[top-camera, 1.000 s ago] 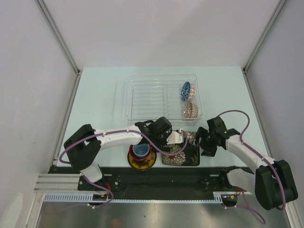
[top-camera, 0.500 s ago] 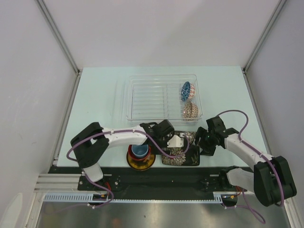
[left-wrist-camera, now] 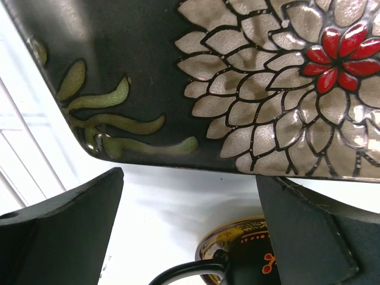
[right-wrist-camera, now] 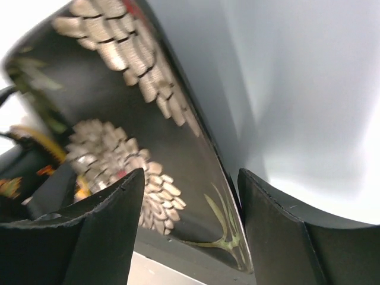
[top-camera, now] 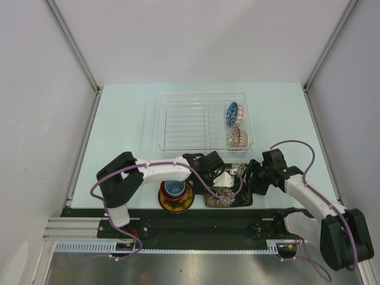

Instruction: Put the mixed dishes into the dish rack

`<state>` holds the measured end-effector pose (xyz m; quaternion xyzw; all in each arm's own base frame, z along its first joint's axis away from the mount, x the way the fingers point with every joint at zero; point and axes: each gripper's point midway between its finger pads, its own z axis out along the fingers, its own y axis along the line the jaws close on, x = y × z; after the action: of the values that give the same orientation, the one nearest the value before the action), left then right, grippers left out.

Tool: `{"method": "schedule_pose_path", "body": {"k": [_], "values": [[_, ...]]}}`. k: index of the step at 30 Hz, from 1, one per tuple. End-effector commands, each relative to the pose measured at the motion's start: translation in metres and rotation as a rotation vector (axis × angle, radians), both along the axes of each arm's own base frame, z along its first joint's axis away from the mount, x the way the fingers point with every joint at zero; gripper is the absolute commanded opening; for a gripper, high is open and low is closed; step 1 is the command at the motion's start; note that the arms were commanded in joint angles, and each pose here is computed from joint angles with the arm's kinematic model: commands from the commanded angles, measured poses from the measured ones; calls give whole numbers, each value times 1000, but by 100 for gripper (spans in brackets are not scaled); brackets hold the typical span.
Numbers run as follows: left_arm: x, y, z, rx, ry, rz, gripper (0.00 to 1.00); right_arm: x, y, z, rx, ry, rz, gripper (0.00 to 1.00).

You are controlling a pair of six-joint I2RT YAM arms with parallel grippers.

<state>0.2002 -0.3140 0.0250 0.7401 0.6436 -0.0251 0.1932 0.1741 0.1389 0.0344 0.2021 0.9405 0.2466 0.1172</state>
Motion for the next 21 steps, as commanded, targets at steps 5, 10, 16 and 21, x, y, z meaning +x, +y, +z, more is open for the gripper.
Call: {"method": "schedule_pose_path", "body": {"k": [5, 10, 16, 21], "values": [[-10, -54, 6, -166, 15, -36, 100, -2, 52, 81, 323, -189, 110, 69], [-10, -55, 10, -179, 6, -32, 100, -2, 66, 73, 326, -161, 144, 68], [-10, -58, 13, -191, 4, -30, 99, -7, 77, 57, 291, -128, 186, 41], [-10, -57, 13, -191, 4, -23, 100, -7, 70, 54, 253, -132, 176, 13]]}}
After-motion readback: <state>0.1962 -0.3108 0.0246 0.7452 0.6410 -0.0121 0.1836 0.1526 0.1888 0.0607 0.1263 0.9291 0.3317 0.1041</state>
